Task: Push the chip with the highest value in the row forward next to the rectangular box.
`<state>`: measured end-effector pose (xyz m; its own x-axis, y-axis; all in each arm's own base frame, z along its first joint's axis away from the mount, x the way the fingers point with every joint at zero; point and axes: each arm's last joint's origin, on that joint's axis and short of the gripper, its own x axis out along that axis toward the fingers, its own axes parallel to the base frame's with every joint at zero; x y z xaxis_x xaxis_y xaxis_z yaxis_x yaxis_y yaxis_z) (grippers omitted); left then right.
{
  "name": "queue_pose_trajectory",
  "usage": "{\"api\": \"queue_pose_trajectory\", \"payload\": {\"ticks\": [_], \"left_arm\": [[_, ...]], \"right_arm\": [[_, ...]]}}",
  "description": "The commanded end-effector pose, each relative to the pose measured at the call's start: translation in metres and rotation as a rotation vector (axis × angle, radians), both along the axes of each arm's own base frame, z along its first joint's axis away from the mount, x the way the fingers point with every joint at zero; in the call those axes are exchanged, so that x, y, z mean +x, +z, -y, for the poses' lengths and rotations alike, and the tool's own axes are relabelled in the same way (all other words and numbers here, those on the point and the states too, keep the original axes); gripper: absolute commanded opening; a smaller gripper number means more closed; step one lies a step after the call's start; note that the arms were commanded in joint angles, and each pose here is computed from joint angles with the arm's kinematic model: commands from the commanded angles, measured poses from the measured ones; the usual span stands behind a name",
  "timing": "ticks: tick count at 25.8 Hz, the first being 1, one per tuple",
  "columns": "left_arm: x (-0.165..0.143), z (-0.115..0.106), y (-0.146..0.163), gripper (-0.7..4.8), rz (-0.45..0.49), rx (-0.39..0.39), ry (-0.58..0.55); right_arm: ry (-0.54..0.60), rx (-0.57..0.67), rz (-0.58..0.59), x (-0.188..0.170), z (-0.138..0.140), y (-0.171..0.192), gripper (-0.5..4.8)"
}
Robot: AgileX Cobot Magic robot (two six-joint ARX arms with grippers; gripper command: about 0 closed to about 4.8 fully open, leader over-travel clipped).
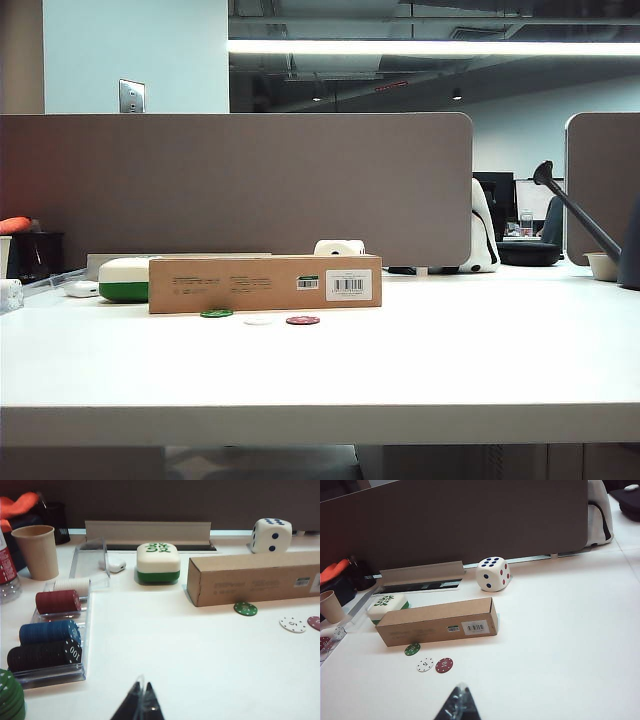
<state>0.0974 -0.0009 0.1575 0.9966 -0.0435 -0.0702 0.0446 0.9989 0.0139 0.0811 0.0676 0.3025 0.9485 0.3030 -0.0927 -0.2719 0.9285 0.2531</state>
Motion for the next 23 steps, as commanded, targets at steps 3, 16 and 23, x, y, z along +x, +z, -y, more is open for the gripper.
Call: {"api": "queue_pose_trajectory", "payload": {"ticks": [3,16,23], "left_arm": [[-0.0002,-0.0003,0.0019,-0.05,0.009,-0.003,0.005],[0.0,-0.0004,0.01,-0.05,0.093,-0.002,0.006],[0.0,-0.0003,0.0091,-0.05,0.084,-0.002,0.005]], "right_arm": [[-0.002,0.014,0.009,-0.0001,0.0002,0.0022,-0.09],[-0.002,0.014,0.009,-0.0001,0.0001,0.0021,-0.09],[-0.001,0.013,0.008,-0.0001,0.0001,0.002,-0.09]]}}
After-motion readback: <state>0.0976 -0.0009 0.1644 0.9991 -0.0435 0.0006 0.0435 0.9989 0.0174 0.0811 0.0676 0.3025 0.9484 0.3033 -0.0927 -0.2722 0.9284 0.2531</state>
